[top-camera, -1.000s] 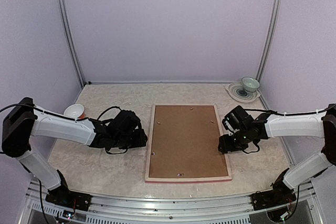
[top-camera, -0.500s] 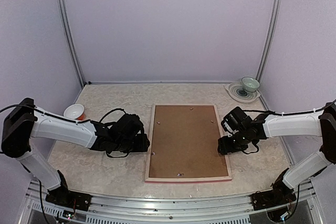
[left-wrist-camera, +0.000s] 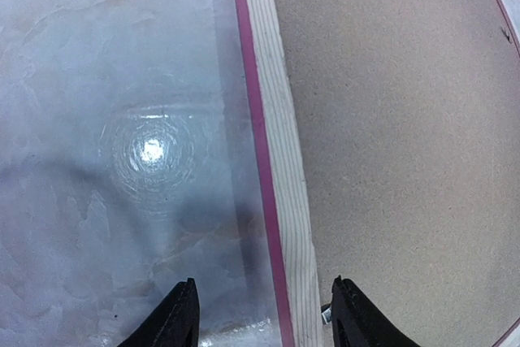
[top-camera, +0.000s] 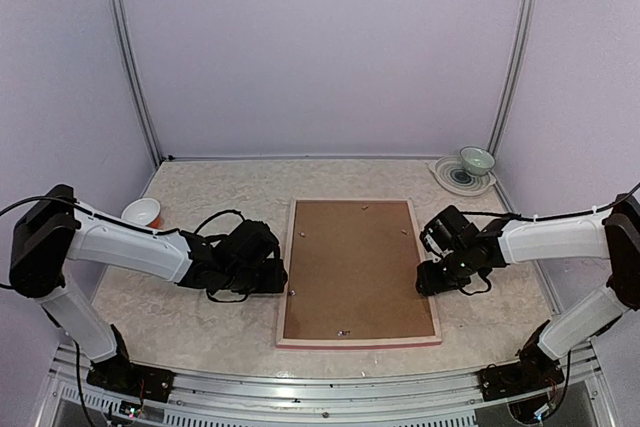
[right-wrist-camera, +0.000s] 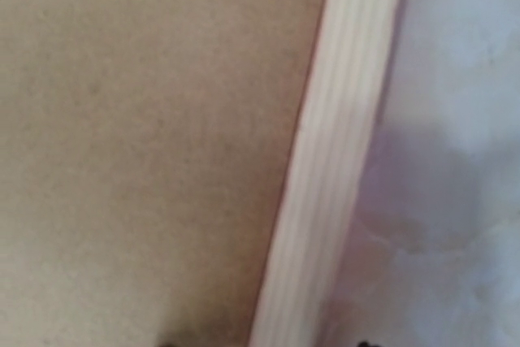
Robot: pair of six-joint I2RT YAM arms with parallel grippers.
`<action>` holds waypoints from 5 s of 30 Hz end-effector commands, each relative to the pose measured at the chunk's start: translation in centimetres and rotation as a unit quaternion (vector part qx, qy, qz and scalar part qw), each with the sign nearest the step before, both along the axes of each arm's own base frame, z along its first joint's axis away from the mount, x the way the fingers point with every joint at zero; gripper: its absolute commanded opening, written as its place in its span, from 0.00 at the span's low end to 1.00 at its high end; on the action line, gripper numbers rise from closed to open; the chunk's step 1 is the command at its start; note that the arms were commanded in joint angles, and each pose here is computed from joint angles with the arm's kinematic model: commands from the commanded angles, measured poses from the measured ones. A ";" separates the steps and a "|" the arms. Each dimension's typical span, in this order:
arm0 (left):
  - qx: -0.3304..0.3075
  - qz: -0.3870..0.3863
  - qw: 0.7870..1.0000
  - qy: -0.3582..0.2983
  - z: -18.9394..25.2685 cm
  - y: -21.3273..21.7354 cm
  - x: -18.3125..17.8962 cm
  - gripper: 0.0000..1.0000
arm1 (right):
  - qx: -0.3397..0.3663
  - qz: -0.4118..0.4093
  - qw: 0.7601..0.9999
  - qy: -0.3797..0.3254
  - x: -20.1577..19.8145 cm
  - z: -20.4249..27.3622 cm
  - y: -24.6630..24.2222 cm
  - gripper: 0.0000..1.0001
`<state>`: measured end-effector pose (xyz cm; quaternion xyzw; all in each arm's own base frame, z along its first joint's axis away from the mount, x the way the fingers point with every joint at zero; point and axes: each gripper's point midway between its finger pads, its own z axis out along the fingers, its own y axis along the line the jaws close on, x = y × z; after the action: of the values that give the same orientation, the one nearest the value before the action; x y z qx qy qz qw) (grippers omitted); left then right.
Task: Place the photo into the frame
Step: Adjust the fastener on the backboard.
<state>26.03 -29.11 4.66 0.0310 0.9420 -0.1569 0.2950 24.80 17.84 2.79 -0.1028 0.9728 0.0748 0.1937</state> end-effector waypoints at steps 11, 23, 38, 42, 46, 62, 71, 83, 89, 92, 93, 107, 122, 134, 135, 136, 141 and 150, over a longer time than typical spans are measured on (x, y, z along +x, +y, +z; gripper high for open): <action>0.002 -0.002 1.000 0.003 -0.2 -0.5 -0.1 0.56 | 0.006 -0.004 1.000 -0.007 -0.5 1.2 -0.3 0.52; 0.006 0.000 1.000 0.007 -0.8 -0.3 -0.4 0.56 | 0.008 -0.001 1.000 0.013 -1.4 -0.5 -0.4 0.43; 0.007 0.003 1.000 0.009 -1.0 -0.1 -0.5 0.56 | 0.010 0.005 1.000 0.025 -1.9 -1.3 -0.2 0.30; 0.007 0.004 1.000 0.009 -1.1 0.0 -0.6 0.56 | 0.009 0.003 1.000 0.023 -1.8 -1.1 -0.3 0.29; 0.006 0.004 1.000 0.009 -1.1 -0.1 -0.6 0.56 | 0.009 0.002 1.000 0.023 -1.9 -0.7 -0.4 0.30; 0.007 0.010 1.000 0.006 -0.9 0.1 -0.4 0.56 | 0.015 -0.010 1.000 0.025 -2.2 -0.7 -0.6 0.23; 0.006 0.009 1.000 0.006 -0.7 0.0 -0.4 0.56 | 0.015 -0.010 1.000 0.025 -2.1 -0.8 -0.5 0.21; 0.015 0.001 1.000 0.006 -0.3 -0.4 -0.3 0.57 | 0.017 -0.009 1.000 0.019 -1.7 0.0 -0.3 0.34; 0.012 -0.005 1.000 0.005 0.0 -0.9 -0.4 0.57 | 0.016 -0.005 1.000 0.024 -1.8 -0.5 -0.2 0.28; 0.017 -0.010 1.000 0.007 0.1 -1.1 -0.4 0.57 | 0.015 -0.005 1.000 0.025 -1.8 -0.6 -0.2 0.25; 0.018 -0.012 1.000 0.008 0.1 -1.2 -0.5 0.57 | 0.014 -0.005 1.000 0.025 -1.8 -0.5 -0.3 0.25; 0.077 -0.044 0.996 0.030 -1.1 -1.0 -2.8 0.52 | 0.012 -0.005 1.000 0.020 -1.6 -0.2 -0.3 0.24; 0.126 -0.027 0.991 0.032 -3.4 -0.1 -2.6 0.42 | 0.012 -0.005 1.000 0.019 -1.7 -0.4 -0.4 0.25; 0.126 -0.007 0.992 0.030 -3.8 0.3 -2.2 0.28 | 0.011 -0.004 1.000 0.020 -1.8 -0.6 -0.5 0.26; 0.126 -0.007 0.992 0.031 -3.9 0.3 -2.2 0.28 | 0.012 -0.004 1.000 0.020 -1.8 -0.6 -0.4 0.26; 0.125 -0.008 0.992 0.032 -4.0 0.3 -2.3 0.27 | 0.013 -0.003 1.000 0.020 -1.9 -0.6 -0.4 0.26; 0.122 -0.009 0.992 0.036 -4.3 0.2 -2.4 0.26 | 0.012 -0.002 1.000 0.021 -2.0 -0.8 -0.5 0.25; 0.098 -0.001 0.995 0.010 -0.9 0.1 -1.9 0.47 | 0.037 0.004 0.999 -0.010 -1.0 1.8 0.4 0.50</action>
<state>24.02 -30.49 2.61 0.0654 0.9565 -0.0827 0.2721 23.53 17.97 3.02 -0.0944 0.9724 0.1038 0.1866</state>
